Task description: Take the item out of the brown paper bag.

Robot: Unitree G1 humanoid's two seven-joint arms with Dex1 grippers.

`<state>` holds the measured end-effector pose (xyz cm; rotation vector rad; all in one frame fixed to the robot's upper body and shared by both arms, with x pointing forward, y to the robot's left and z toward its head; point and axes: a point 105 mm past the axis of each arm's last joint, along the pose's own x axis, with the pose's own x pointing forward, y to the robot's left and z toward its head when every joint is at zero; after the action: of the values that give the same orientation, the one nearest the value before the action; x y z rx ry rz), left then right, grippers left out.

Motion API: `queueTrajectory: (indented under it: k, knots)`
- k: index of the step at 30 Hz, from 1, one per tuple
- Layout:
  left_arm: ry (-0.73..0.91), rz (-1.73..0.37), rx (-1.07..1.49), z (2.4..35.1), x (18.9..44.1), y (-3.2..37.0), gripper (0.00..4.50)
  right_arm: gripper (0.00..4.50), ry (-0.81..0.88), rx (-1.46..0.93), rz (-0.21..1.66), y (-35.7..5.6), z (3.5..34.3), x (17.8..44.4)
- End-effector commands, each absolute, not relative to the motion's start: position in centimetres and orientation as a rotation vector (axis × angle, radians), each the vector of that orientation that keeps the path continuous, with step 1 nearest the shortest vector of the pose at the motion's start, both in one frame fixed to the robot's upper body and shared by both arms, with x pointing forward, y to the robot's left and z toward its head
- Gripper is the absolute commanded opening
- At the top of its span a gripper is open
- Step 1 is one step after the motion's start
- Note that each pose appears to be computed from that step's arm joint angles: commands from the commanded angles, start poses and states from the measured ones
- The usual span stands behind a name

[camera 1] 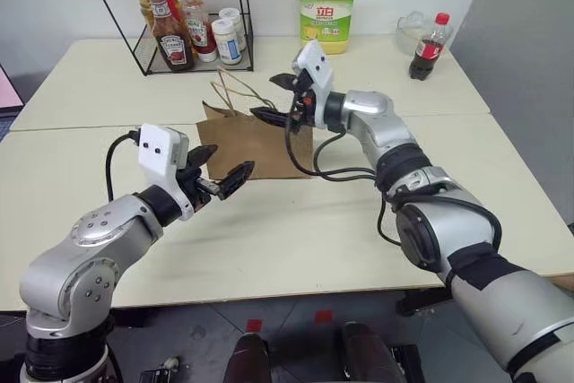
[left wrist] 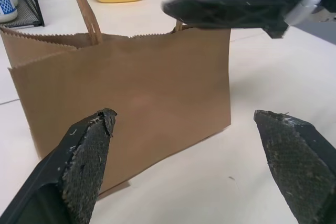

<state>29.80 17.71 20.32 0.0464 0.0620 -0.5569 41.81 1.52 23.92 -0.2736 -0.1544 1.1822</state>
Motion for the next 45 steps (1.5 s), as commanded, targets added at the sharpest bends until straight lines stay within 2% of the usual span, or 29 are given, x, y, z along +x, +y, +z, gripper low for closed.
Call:
queueTrajectory:
  k: [1, 4, 8, 11, 15, 18, 22, 26, 32, 37, 41, 45]
  knots:
    - [0.010, -0.553, 0.094, 22.0, 29.9, 18.7, 4.50, 4.45, -0.212, -0.296, 1.215, 0.5, 25.5, 40.7]
    - [-0.002, -0.532, 0.127, 23.3, 30.2, 20.0, 4.50, 4.45, -0.203, -0.297, 1.186, -1.5, 25.0, 39.9]
    - [-0.046, -0.442, 0.195, 25.8, 31.6, 22.6, 4.50, 4.45, -0.194, -0.258, 1.042, -4.7, 24.7, 38.5]
    - [-0.090, -0.286, 0.253, 27.1, 34.0, 25.3, 4.50, 4.45, -0.193, -0.209, 0.918, -5.7, 24.4, 37.3]
    - [-0.127, -0.184, 0.283, 28.0, 36.8, 26.9, 4.50, 4.45, -0.179, -0.157, 0.815, -6.2, 23.5, 35.8]
    - [-0.157, -0.161, 0.315, 28.7, 39.4, 26.9, 4.50, 4.45, -0.149, -0.103, 0.749, -6.4, 22.3, 34.6]
    - [-0.166, -0.235, 0.365, 29.6, 44.3, 24.1, 4.50, 4.45, -0.096, -0.080, 0.620, -8.0, 19.8, 33.9]
    - [-0.129, -0.340, 0.427, 29.3, 45.8, 21.9, 4.50, 4.45, -0.089, -0.076, 0.563, -9.0, 19.5, 33.8]
    - [0.034, -0.525, 0.565, 25.9, 46.0, 20.0, 4.50, 4.45, -0.101, -0.070, 0.548, -9.4, 19.7, 33.2]
    - [0.100, -0.686, 0.598, 24.8, 44.8, 19.2, 4.50, 4.45, -0.107, -0.064, 0.549, -9.5, 20.0, 33.4]
    - [0.131, -0.811, 0.625, 24.4, 43.0, 18.6, 4.50, 4.45, -0.099, -0.067, 0.546, -10.2, 19.8, 33.9]
    - [0.177, -0.921, 0.644, 23.2, 39.8, 17.6, 4.50, 4.45, -0.091, -0.077, 0.530, -11.1, 19.7, 34.8]
